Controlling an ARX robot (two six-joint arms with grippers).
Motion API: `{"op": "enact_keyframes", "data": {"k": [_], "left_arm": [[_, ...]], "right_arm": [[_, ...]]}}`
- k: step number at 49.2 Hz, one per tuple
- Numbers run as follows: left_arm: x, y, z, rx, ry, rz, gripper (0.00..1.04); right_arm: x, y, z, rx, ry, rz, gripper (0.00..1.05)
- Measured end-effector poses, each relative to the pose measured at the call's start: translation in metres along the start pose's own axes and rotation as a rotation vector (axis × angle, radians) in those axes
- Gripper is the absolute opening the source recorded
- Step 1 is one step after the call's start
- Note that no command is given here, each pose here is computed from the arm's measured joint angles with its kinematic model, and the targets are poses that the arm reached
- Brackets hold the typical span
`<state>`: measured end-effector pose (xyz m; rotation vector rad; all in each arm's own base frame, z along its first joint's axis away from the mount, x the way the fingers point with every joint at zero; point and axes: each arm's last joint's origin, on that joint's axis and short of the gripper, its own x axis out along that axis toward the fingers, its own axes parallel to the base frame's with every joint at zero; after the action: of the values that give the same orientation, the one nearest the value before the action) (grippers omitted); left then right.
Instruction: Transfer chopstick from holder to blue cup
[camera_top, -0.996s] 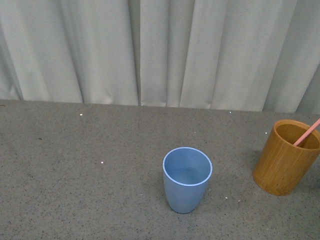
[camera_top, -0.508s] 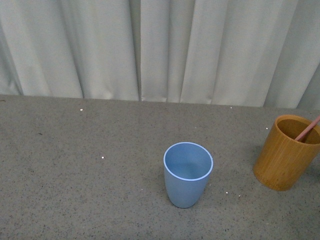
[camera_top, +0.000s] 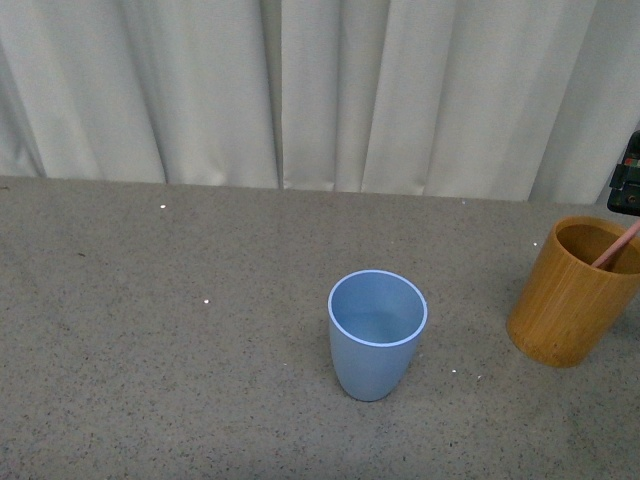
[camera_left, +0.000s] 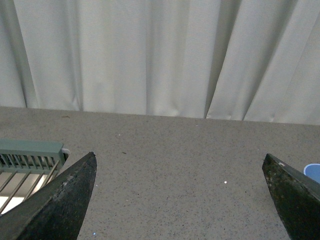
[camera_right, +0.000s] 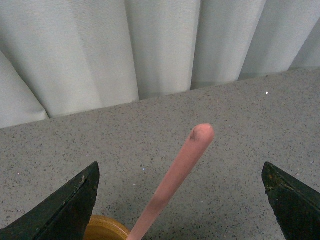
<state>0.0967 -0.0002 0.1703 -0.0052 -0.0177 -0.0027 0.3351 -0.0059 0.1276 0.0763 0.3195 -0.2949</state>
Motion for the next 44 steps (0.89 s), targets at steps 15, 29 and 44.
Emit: {"op": "enact_keyframes", "data": {"k": [15,29,44], "left_arm": [[0.0,0.0,0.0,0.0,0.0,0.0,0.98],[0.0,0.0,0.0,0.0,0.0,0.0,0.98],[0.0,0.0,0.0,0.0,0.0,0.0,0.98]], "right_arm": [[0.004,-0.001,-0.009,-0.008,0.029,-0.017,0.95],[0.006,-0.003,-0.012,-0.002,0.028,-0.019,0.58],[0.006,0.0,-0.011,0.01,0.012,0.005,0.11]]}}
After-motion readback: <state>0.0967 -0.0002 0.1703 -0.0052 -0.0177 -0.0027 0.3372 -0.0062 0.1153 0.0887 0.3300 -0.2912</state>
